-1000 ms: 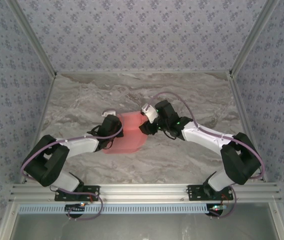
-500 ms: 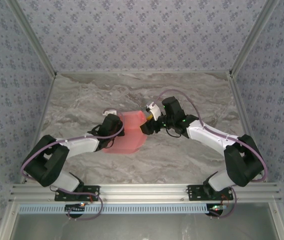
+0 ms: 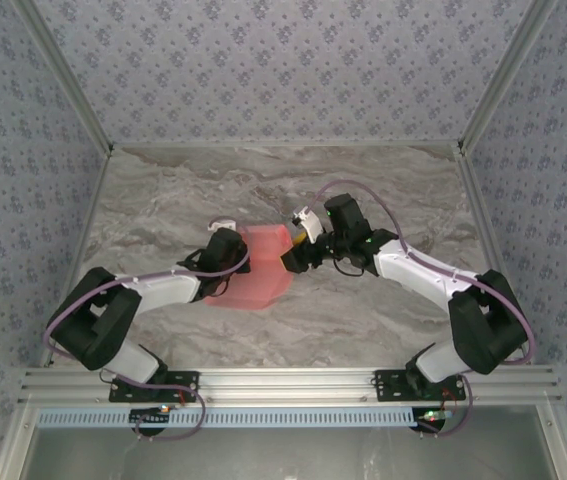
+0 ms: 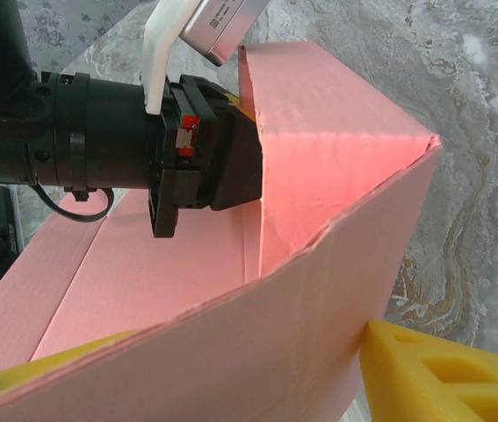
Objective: Fold the paper box
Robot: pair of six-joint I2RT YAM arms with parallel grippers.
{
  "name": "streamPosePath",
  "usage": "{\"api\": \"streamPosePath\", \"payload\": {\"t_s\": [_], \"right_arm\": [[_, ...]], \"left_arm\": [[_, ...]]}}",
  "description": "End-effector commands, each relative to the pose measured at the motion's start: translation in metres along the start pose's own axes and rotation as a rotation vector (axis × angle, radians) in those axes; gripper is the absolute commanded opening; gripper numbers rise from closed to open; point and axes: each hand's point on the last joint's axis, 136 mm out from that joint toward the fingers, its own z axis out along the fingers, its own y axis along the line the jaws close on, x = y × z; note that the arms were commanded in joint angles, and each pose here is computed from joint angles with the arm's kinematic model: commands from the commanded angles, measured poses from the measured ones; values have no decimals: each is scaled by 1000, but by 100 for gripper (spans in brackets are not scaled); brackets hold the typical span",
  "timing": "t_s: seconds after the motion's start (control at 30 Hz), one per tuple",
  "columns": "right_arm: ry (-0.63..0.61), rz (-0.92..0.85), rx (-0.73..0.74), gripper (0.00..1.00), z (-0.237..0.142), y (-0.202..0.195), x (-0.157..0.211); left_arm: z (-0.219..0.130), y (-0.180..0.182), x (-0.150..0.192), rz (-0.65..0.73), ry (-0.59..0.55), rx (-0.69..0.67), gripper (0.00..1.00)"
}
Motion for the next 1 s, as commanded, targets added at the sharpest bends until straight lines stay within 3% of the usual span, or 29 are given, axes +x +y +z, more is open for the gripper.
{"api": "streamPosePath", "payload": {"t_s": [0.0,0.07,0.27,0.57,0.73,0.87,0.97], "right_arm": [[-55,-90,-182,68,-13,48,-26],[-52,-90,-188,74,-14,49,-26],[-37,-93,-224,74,-17,54,-22],[-54,-72,-217,65,-15,45,-20],[-132,-101,-186,63,-32,48,-34],[-231,-163,-63,63,-66,46,-49],[-302,-140,141,62,-95,11,-52]], "left_arm": [[2,-14,-12,19,-30,21,1],[3,-12,-10,20,-25,16,1],[8,-11,-7,20,-21,13,1],[5,-17,-11,15,-33,43,1],[2,-16,-12,32,-41,39,0],[-1,-17,-16,43,-51,43,1],[-5,-21,-19,43,-57,63,0]]}}
